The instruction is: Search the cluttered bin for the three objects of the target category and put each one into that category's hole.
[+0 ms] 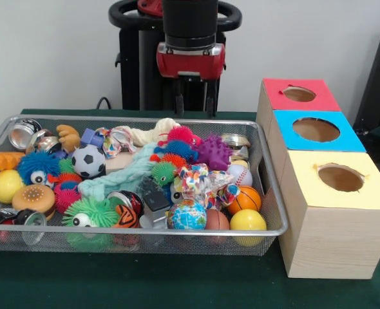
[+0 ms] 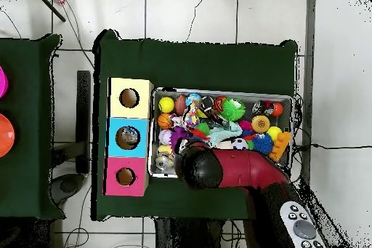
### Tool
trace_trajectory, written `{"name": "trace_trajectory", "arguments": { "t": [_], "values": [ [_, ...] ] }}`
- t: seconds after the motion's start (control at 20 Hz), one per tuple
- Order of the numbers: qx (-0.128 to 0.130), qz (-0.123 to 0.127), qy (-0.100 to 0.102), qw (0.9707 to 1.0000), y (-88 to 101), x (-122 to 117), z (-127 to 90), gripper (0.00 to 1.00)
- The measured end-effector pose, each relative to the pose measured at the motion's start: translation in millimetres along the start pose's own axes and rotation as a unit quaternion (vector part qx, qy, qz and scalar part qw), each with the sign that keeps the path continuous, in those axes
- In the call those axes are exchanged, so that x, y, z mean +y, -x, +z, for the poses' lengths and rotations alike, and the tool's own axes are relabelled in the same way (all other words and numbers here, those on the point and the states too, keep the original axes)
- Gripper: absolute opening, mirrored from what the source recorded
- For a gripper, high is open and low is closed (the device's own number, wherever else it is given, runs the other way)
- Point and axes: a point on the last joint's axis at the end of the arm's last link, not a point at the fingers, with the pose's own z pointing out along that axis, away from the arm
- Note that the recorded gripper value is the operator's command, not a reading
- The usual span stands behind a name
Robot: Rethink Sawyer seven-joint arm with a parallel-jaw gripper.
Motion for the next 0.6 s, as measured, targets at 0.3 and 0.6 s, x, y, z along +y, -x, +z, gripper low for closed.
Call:
{"name": "trace_trajectory", "arguments": {
  "t": [0.3, 0.6],
  "values": [
    [-0.043, -0.065, -0.019, 0.9967, -1.8, 8.7, 16.8, 1.00],
    [-0.092, -0.111, -0.021, 0.9893, -0.6, 17.0, 47.0, 1.00]
  ]
}}
